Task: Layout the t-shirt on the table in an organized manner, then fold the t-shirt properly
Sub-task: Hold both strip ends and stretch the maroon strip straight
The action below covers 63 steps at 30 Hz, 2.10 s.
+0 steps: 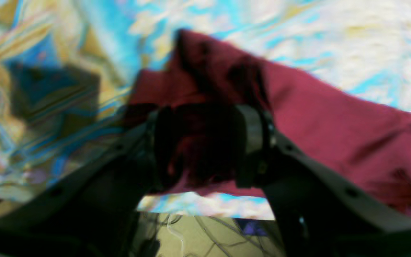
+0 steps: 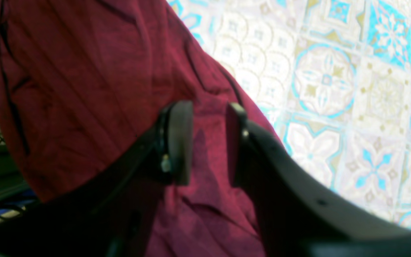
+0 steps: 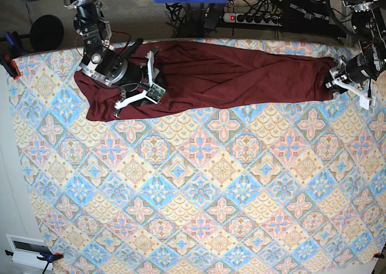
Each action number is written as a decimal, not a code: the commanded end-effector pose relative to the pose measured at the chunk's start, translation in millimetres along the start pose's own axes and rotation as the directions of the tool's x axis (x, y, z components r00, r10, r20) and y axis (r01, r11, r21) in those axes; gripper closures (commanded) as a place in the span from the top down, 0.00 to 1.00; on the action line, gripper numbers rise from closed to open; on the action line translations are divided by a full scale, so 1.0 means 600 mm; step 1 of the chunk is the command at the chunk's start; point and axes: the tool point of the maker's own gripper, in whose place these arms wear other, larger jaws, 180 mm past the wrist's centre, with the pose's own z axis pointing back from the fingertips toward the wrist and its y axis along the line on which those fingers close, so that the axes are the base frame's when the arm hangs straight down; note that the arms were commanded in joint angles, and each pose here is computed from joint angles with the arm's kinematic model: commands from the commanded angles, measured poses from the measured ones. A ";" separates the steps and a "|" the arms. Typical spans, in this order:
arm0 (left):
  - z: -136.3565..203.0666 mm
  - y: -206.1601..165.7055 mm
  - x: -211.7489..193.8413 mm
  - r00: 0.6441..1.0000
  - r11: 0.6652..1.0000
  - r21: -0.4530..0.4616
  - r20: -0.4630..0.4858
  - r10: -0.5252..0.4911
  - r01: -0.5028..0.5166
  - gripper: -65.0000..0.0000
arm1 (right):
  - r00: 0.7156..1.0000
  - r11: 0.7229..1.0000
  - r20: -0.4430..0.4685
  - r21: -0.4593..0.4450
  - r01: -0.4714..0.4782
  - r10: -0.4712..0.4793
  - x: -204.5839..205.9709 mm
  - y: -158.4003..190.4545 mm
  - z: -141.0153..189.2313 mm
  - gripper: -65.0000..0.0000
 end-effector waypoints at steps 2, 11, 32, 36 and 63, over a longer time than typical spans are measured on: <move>0.015 -0.006 0.017 0.999 1.000 -0.014 0.027 -0.020 0.021 0.41 | 0.999 1.000 0.046 -0.017 -0.006 0.007 0.020 -0.009 0.005 0.24; 0.017 -0.004 0.015 1.000 1.000 -0.016 0.021 -0.020 0.020 0.61 | 0.999 1.000 0.045 -0.018 -0.005 0.006 0.020 -0.010 0.006 0.24; -0.001 0.071 0.013 1.000 0.991 0.131 -0.017 0.002 0.001 0.63 | 0.999 1.000 0.047 -0.014 -0.007 0.008 0.021 -0.007 0.005 0.24; -0.003 0.072 0.018 1.000 0.990 0.141 -0.013 -0.006 0.007 0.63 | 0.999 1.000 0.048 -0.014 -0.008 0.008 0.022 -0.007 0.006 0.24; -0.067 0.026 -0.076 0.985 0.998 0.016 -0.165 -0.055 0.058 0.42 | 0.999 1.000 0.049 -0.015 -0.009 0.009 0.022 -0.008 0.006 0.24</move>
